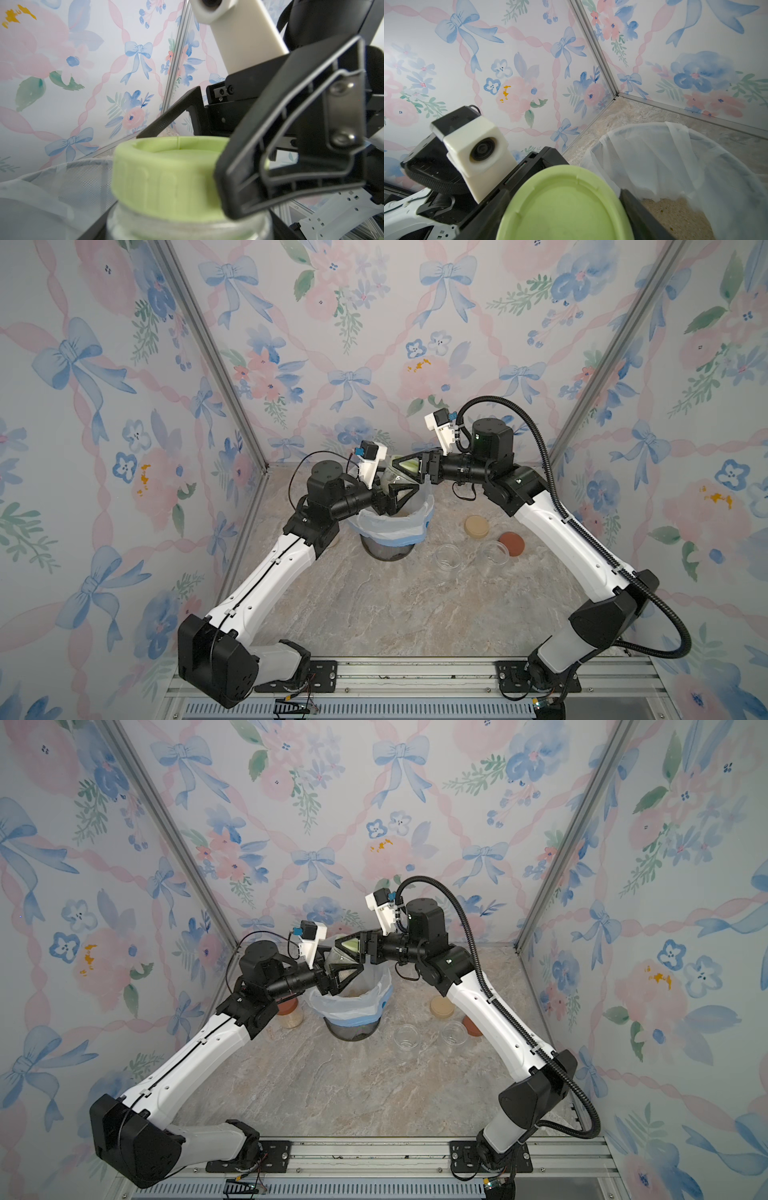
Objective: Empty moldy rice from jars
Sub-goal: Unscrew the lid from the jar.
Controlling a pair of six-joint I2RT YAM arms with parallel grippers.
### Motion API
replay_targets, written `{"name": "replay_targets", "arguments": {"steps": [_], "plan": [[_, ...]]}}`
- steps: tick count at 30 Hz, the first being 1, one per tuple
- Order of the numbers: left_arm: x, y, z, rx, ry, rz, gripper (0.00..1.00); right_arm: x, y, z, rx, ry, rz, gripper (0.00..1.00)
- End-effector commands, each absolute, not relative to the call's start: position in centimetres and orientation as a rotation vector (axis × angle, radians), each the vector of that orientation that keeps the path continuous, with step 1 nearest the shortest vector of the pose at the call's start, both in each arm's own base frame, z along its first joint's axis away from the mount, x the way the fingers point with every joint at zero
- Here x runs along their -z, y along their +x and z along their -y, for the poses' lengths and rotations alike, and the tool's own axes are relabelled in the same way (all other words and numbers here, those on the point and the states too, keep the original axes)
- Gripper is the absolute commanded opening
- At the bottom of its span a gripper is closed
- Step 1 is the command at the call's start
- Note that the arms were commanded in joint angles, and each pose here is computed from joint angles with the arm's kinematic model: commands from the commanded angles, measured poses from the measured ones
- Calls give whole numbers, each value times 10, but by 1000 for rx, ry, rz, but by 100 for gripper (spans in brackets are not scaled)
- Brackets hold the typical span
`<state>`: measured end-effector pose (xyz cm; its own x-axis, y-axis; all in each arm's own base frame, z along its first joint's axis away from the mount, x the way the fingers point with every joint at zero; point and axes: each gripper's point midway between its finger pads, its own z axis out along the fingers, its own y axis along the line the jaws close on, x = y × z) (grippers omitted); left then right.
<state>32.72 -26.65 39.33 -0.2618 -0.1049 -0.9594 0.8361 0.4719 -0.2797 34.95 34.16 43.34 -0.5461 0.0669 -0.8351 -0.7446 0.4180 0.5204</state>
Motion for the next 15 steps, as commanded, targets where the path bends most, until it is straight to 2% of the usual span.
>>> {"name": "replay_targets", "arguments": {"steps": [1, 12, 15], "plan": [[-415, 305, 265, 1072, 726, -1493, 0, -478, 382, -304, -1036, -444, -1701, 46], [-413, 309, 266, 1060, 727, -1495, 0, -499, 390, -301, -1138, -377, -1667, 46], [-413, 310, 266, 1060, 731, -1494, 0, -490, 399, -315, -1191, -374, -1697, 46]]}}
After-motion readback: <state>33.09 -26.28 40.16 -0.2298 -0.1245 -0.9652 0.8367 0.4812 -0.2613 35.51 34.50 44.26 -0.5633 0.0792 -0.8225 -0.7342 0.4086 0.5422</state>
